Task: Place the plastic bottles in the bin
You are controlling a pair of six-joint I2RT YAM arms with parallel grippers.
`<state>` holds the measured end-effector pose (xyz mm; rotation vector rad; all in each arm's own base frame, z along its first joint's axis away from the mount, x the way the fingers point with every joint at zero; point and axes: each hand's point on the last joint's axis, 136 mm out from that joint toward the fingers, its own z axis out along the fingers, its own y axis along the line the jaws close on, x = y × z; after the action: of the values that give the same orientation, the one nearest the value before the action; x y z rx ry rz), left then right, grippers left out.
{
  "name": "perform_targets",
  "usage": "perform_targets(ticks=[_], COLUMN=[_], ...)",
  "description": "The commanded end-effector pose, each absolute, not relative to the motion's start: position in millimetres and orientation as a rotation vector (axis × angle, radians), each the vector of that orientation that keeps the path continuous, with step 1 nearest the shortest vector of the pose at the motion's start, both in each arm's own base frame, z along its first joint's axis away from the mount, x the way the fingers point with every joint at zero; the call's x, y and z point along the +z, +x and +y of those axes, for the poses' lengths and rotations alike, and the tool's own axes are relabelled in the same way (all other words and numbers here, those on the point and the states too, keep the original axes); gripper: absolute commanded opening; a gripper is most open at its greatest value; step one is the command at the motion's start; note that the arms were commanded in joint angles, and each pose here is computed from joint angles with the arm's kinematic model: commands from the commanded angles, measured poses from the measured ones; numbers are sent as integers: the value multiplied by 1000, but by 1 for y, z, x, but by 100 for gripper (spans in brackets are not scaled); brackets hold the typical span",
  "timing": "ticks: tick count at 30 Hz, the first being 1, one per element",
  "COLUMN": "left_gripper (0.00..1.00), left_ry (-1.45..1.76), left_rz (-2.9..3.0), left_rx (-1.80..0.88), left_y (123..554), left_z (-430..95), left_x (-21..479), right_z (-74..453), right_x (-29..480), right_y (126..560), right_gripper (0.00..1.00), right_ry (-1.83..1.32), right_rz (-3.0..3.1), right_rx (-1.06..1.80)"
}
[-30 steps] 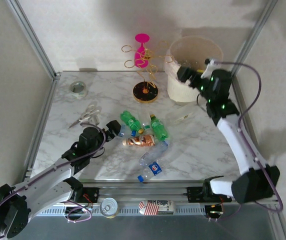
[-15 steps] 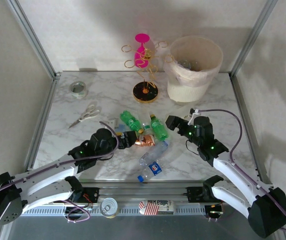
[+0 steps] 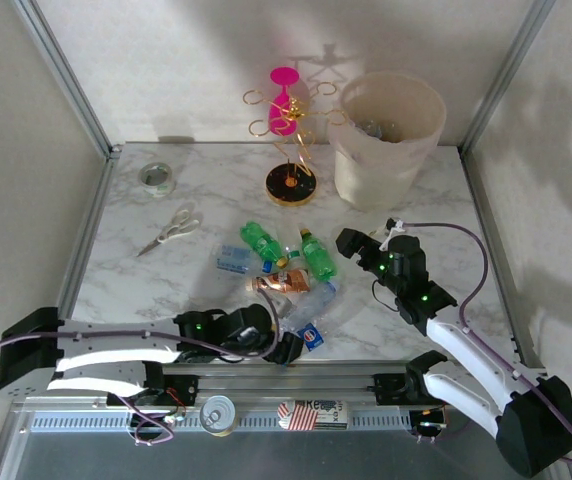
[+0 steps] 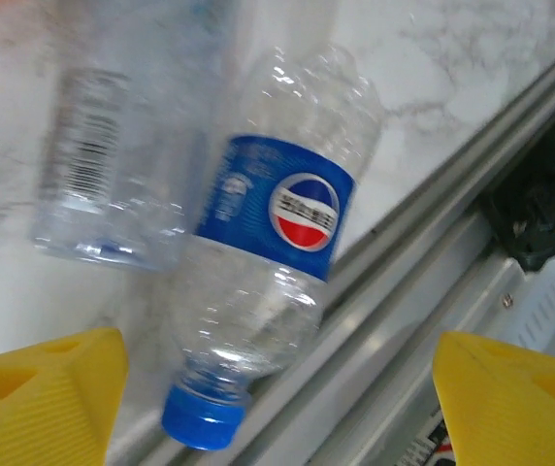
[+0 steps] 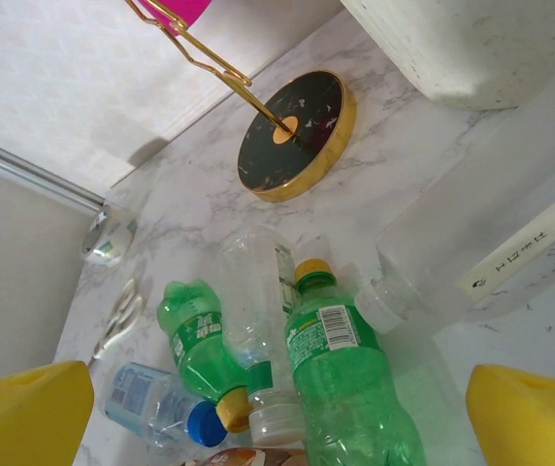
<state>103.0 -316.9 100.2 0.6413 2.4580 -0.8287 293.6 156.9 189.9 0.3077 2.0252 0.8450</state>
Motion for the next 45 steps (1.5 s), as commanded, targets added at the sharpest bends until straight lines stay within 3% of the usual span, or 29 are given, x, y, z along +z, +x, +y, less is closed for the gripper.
perform_targets(ticks=[1,17,28,43,45], left_gripper=[79,81,76,77,73], left_ry=[721,746,830,869,869], left_rz=[2447,2451,2458,2470,2463], left_rx=[-746,-350,-234,-218,-229], left_y=[99,129,132,130,131], left_z=[-328,-337,-341,-344,-346], left_x=[100,68,48,31,33], right_z=[157,150,149,147,147], right_x=[203,204,200,197,197], right_y=[295,288,287,287,287], right_gripper=[99,99,99,99,99], right_ry=[289,280,282,287,289], right_rz=[1972,1957,1964,1969,1967], right_rx=[850,830,819,805,804])
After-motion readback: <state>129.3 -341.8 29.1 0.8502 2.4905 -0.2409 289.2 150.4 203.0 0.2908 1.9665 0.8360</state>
